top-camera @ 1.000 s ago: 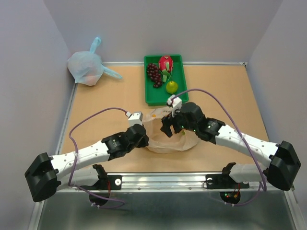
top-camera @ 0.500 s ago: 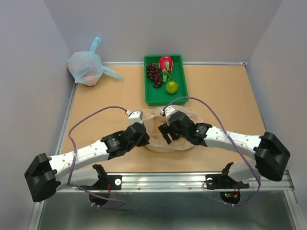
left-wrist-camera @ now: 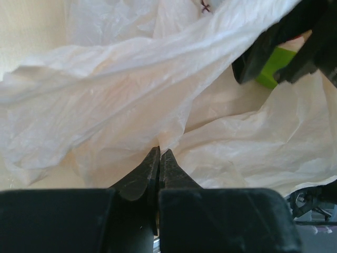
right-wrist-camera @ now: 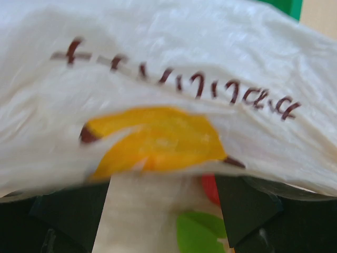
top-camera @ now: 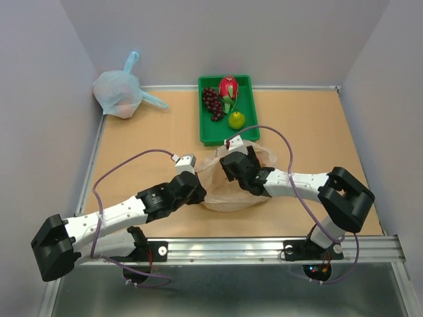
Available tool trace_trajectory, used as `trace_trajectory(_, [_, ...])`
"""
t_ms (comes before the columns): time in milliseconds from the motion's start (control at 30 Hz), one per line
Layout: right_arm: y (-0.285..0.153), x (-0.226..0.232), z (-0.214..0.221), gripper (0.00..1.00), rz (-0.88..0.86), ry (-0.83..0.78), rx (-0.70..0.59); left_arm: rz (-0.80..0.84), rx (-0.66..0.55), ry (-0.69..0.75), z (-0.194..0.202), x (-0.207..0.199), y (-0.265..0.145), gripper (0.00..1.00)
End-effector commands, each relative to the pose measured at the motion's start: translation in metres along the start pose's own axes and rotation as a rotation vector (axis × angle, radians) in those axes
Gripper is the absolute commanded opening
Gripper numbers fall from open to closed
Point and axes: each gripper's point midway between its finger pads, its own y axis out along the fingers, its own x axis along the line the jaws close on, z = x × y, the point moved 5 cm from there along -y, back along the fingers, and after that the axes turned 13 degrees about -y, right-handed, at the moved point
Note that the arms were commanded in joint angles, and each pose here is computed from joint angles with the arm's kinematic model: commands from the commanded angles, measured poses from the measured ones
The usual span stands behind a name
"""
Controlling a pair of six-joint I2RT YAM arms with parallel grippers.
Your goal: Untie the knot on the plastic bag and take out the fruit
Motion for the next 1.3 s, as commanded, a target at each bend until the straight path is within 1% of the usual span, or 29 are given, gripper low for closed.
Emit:
trace_trajectory(0, [0.020,-0.019,-0.037,0.82,0.156,0.188,-0.113,0.041,0.005,-0.024,0.002,-0.003,-0.003,0.09])
trace_trajectory(167, [0.040,-0.025,-0.037,0.82,0.187,0.217,-0.122,0.045,0.008,-0.033,0.004,0.001,-0.005,0.09])
trace_trajectory(267, [0.047,-0.025,-0.041,0.81,0.176,0.240,-0.158,0.043,0.013,-0.042,0.006,0.005,-0.005,0.09])
trace_trajectory(500, [0.070,-0.020,-0.022,0.73,0.169,0.247,-0.103,0.036,0.014,-0.050,0.009,0.009,-0.006,0.09])
trace_trajectory(600, [0.069,-0.016,-0.009,0.64,0.146,0.244,-0.081,0.033,0.012,-0.051,0.009,0.010,-0.006,0.09])
trace_trajectory(633, [0.067,-0.012,-0.006,0.58,0.115,0.242,-0.075,0.030,0.012,-0.050,0.009,0.010,-0.005,0.09])
trace_trajectory(667, [0.065,-0.010,0.002,0.56,0.095,0.235,-0.060,0.027,0.012,-0.049,0.009,0.011,-0.005,0.09])
trace_trajectory(700, [0.060,-0.011,0.000,0.53,0.073,0.242,-0.071,0.026,0.010,-0.049,0.009,0.010,-0.004,0.09])
trace_trajectory(733, [0.056,-0.005,0.001,0.46,0.017,0.236,-0.072,0.018,0.007,-0.044,0.008,0.011,-0.003,0.09])
trace_trajectory(767, [0.052,-0.005,0.002,0.41,-0.007,0.231,-0.075,0.014,0.006,-0.043,0.008,0.011,-0.002,0.09])
trace_trajectory(800, [0.043,-0.003,0.002,0.30,-0.058,0.228,-0.085,0.007,0.003,-0.039,0.008,0.011,0.000,0.09])
trace_trajectory(933, [0.019,-0.003,0.001,0.07,-0.166,0.198,-0.115,-0.003,-0.005,-0.023,0.007,0.007,0.007,0.09])
trace_trajectory(1033, [-0.015,-0.006,-0.021,0.00,-0.304,0.198,-0.221,-0.024,-0.012,0.003,0.004,0.002,0.013,0.09])
trace_trajectory(1133, [-0.038,-0.007,-0.031,0.01,-0.401,0.183,-0.288,-0.048,-0.012,0.022,0.005,0.002,0.020,0.09])
trace_trajectory(1167, [-0.049,-0.003,-0.037,0.00,-0.473,0.170,-0.323,-0.048,-0.013,0.027,0.004,0.000,0.021,0.09])
trace_trajectory(1267, [-0.082,-0.010,-0.058,0.00,-0.574,0.171,-0.432,-0.050,-0.017,0.035,0.003,-0.003,0.023,0.09])
